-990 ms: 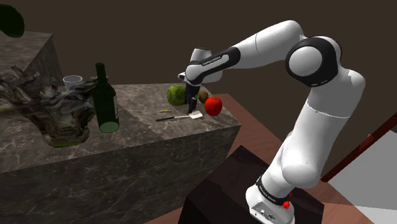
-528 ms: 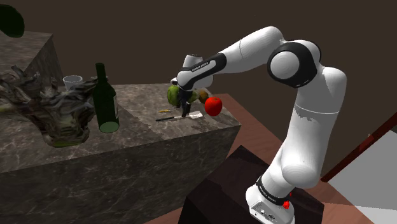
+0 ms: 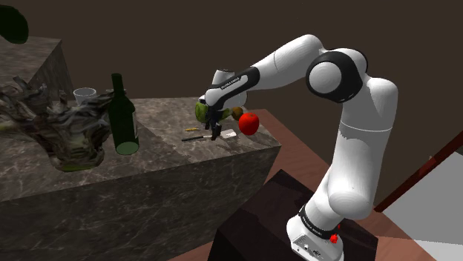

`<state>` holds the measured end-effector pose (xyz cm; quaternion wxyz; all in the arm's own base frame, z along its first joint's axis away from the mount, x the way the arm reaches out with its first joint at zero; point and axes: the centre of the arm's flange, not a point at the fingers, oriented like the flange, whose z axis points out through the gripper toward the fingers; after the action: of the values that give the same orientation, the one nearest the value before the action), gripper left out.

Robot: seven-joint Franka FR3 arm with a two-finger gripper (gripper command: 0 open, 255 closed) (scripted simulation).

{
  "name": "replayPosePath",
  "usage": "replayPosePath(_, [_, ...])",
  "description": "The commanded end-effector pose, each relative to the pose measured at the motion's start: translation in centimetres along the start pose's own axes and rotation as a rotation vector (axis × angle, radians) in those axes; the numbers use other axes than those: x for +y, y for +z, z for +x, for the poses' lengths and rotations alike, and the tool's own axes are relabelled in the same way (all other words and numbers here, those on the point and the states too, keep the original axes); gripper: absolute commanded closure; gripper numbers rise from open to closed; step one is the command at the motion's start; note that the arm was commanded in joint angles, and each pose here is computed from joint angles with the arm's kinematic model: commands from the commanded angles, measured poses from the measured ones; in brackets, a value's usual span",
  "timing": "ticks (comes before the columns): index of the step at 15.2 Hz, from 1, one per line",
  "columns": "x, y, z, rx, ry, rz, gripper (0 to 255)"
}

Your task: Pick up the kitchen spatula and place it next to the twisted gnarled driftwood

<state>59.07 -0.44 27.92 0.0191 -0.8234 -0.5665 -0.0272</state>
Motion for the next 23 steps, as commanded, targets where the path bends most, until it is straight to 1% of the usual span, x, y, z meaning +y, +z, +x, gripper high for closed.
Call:
replayPosePath(1, [0.0, 0.0, 0.0, 0.0, 0.0, 0.0, 0])
replayPosePath(3, [0.0, 0.0, 0.0, 0.0, 0.0, 0.0, 0])
replayPosePath(4, [0.0, 0.0, 0.0, 0.0, 0.0, 0.0, 255])
replayPosePath(13, [0.0, 0.0, 0.0, 0.0, 0.0, 0.0, 255])
replayPosePath(23, [0.0, -5.3, 0.3, 0.0, 0.0, 0.0, 255])
